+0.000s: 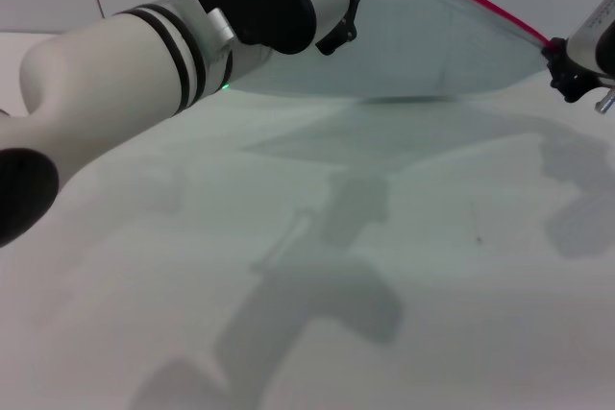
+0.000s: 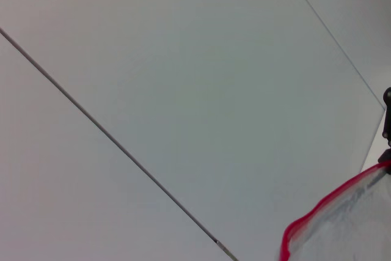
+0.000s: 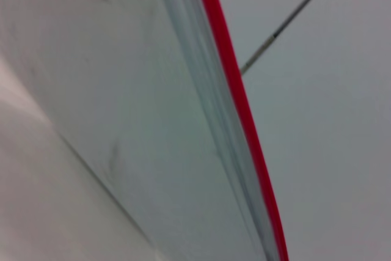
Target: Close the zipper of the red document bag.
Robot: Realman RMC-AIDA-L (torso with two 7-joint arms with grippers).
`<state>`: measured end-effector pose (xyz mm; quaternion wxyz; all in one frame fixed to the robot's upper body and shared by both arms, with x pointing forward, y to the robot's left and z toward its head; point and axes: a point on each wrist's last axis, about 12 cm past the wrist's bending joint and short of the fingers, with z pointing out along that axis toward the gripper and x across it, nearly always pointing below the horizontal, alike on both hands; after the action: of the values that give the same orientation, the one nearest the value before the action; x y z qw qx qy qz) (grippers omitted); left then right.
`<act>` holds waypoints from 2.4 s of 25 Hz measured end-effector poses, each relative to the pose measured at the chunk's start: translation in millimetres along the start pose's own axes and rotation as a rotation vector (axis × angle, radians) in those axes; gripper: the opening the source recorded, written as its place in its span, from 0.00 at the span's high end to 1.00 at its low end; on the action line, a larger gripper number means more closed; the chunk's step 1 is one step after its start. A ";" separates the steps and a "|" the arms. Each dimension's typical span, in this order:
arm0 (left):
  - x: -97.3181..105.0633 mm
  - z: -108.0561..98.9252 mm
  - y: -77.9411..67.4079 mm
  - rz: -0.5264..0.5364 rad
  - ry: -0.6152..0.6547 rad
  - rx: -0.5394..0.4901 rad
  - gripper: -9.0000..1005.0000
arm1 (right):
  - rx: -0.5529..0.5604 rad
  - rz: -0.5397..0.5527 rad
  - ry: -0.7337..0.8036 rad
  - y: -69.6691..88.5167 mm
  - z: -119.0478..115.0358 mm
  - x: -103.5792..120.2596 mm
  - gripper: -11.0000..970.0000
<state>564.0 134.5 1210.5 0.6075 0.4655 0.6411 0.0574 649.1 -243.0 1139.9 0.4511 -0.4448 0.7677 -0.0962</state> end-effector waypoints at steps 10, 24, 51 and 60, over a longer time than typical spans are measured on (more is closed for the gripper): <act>-1.0 -9.5 0.3 0.006 -0.003 -0.010 0.94 | 0.037 -0.003 0.046 -7.6 2.8 12.7 0.93; 4.3 -9.1 1.6 0.005 0.006 -0.018 0.96 | 0.066 -0.006 0.028 -7.3 3.5 9.9 0.92; 22.8 -9.1 11.0 -0.104 -0.073 -0.141 0.36 | 0.243 0.148 0.085 -18.2 -10.0 25.7 0.29; 41.0 -9.9 15.1 -0.212 -0.165 -0.248 0.25 | 0.369 0.373 -0.346 7.0 -50.4 -5.4 0.29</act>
<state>570.8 175.1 1192.9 0.7136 0.3199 0.6224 0.0333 606.7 -247.4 1168.2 0.6581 -0.2164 0.7176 -0.0724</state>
